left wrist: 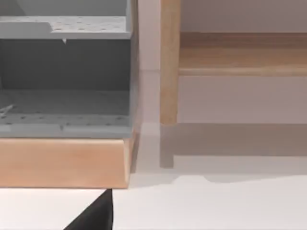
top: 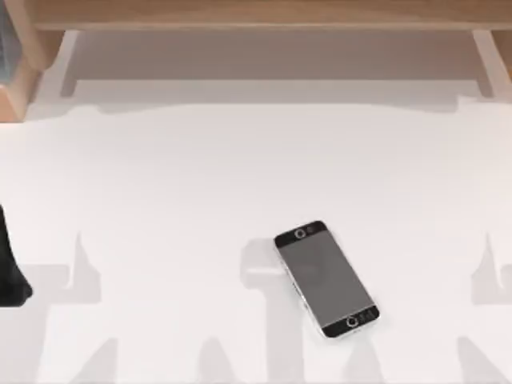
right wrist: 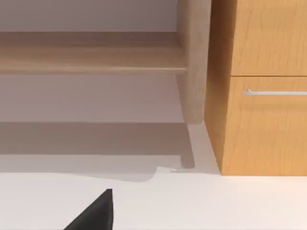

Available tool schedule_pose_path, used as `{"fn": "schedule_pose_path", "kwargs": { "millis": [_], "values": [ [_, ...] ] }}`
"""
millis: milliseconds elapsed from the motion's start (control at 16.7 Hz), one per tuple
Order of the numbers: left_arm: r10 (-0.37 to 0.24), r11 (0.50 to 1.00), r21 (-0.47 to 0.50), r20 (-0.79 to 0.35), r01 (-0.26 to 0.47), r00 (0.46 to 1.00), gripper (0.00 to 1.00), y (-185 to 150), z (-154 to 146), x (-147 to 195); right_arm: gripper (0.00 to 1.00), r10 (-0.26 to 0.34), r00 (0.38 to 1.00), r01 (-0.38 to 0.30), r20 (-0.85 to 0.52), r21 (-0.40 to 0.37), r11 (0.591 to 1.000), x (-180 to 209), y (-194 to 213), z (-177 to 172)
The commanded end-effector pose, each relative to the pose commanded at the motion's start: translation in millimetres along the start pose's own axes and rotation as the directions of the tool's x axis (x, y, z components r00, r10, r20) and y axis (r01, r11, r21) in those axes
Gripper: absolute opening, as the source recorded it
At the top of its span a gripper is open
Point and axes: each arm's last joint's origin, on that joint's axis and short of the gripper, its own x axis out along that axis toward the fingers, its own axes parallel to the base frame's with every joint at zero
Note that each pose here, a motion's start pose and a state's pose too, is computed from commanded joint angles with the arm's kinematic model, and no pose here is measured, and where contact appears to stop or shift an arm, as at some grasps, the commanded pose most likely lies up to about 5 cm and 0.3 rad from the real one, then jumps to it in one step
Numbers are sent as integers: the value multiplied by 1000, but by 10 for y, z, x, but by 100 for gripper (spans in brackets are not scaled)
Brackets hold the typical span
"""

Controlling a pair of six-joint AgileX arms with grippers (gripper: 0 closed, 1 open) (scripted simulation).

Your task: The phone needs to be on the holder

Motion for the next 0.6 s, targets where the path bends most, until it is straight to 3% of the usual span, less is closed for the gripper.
{"fn": "schedule_pose_path", "kwargs": {
  "millis": [240,420,600],
  "values": [
    [0,1000,0,0,0,1000,100,0,0,0,100,23,1000,-23,-9,0,1000,0,20,68],
    [0,1000,0,0,0,1000,100,0,0,0,100,97,993,-97,-73,6,995,30,90,280],
    [0,1000,0,0,0,1000,100,0,0,0,100,193,953,-192,-233,28,981,154,210,507]
  ]
}}
